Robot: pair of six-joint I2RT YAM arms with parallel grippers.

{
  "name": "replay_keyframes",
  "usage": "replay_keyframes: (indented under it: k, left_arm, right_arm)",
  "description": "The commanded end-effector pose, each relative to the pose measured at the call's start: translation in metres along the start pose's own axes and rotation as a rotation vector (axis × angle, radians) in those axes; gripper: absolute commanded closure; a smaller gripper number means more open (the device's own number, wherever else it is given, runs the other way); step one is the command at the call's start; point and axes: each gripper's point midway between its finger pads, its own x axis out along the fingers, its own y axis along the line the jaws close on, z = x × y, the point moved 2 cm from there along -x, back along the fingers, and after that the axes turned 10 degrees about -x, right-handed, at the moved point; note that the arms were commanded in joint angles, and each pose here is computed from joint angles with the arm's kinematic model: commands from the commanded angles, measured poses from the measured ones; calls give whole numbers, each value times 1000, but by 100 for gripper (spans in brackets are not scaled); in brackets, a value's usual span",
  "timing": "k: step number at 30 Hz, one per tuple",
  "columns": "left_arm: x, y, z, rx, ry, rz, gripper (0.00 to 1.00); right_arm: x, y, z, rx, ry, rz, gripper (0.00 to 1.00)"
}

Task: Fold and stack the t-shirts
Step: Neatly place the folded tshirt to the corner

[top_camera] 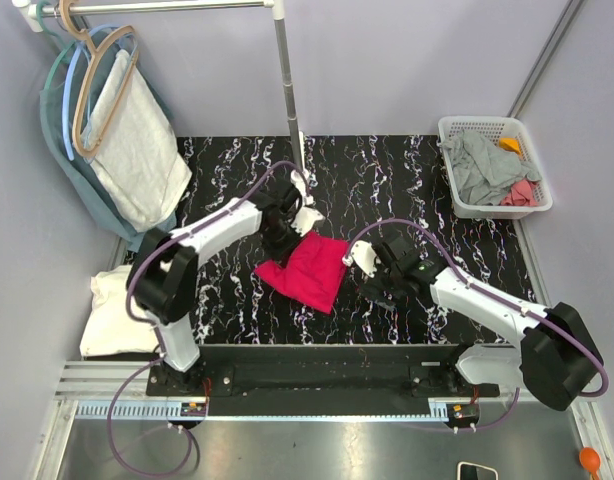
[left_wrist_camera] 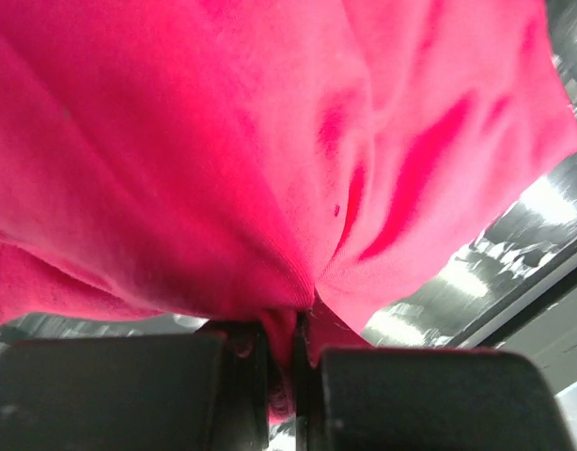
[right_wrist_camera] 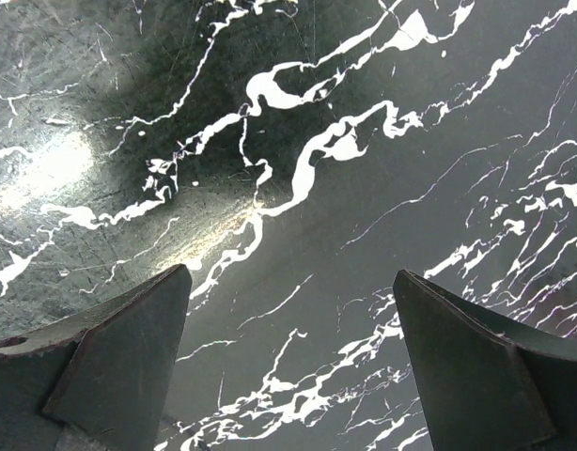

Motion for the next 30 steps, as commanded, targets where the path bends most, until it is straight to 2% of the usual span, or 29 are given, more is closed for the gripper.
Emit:
replay_keyframes:
  k: [1, 10, 21, 30]
  left_arm:
    - [-52, 29, -18, 70, -23, 235, 100]
    - [-91, 72, -86, 69, 65, 451, 100]
    - [-146, 96, -155, 21, 105, 573, 100]
    - [-165, 114, -225, -15, 203, 653, 100]
  right_arm:
    - [-3, -9, 6, 10, -1, -39, 0]
    - [1, -8, 4, 4, 12, -38, 0]
    - [8, -4, 0, 2, 24, -27, 0]
    - [10, -1, -3, -2, 34, -20, 0]
